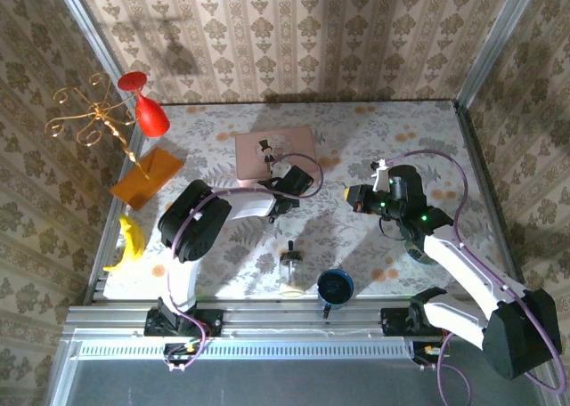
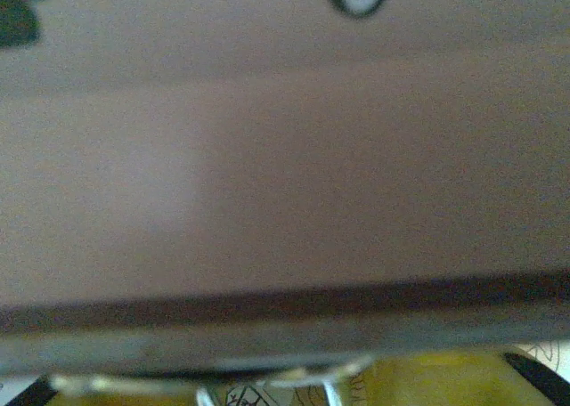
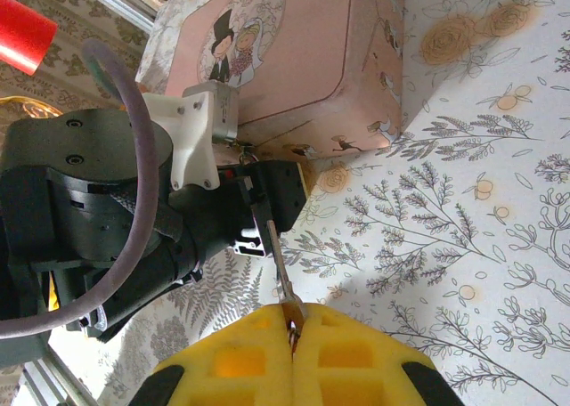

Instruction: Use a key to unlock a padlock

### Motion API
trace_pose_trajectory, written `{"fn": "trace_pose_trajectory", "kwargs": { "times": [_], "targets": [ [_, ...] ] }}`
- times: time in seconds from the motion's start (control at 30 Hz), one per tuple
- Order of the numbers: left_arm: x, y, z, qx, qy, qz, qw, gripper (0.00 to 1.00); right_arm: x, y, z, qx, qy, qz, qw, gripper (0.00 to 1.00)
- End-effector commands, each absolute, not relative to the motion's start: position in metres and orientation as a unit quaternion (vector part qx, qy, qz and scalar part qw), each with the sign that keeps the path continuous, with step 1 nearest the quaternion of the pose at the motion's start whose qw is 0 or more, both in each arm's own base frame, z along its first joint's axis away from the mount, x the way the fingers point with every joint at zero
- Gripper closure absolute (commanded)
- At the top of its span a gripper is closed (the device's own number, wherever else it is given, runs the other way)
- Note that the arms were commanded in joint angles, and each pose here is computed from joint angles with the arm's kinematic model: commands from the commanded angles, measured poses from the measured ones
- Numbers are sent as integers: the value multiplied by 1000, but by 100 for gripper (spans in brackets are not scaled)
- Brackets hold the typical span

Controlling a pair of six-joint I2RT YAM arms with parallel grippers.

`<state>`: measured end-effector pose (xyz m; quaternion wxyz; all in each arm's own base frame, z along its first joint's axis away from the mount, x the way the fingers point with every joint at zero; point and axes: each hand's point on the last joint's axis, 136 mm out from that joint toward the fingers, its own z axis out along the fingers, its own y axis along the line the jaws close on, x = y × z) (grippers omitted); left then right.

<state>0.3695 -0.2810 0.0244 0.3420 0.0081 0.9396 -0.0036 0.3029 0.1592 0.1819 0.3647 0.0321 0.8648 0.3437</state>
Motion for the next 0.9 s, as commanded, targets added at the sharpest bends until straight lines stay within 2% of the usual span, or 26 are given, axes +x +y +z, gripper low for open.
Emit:
{"fn": "trace_pose_trajectory", "kwargs": {
  "times": [0.0, 0.17, 0.37, 0.87],
  "targets": [
    [366, -274, 25, -8, 942, -7, 337, 58, 303, 159, 183, 36, 861, 350, 367, 100],
    [363, -272, 19, -16, 943, -8, 331, 58, 302, 158, 184, 36, 861, 349, 367, 100],
    [365, -277, 24, -14, 944, -18, 330, 79, 302, 157, 184, 39, 863, 345, 367, 100],
    [357, -302, 48, -49, 952, -92, 287, 93, 302, 157, 162, 36, 868, 341, 359, 100]
  ]
}}
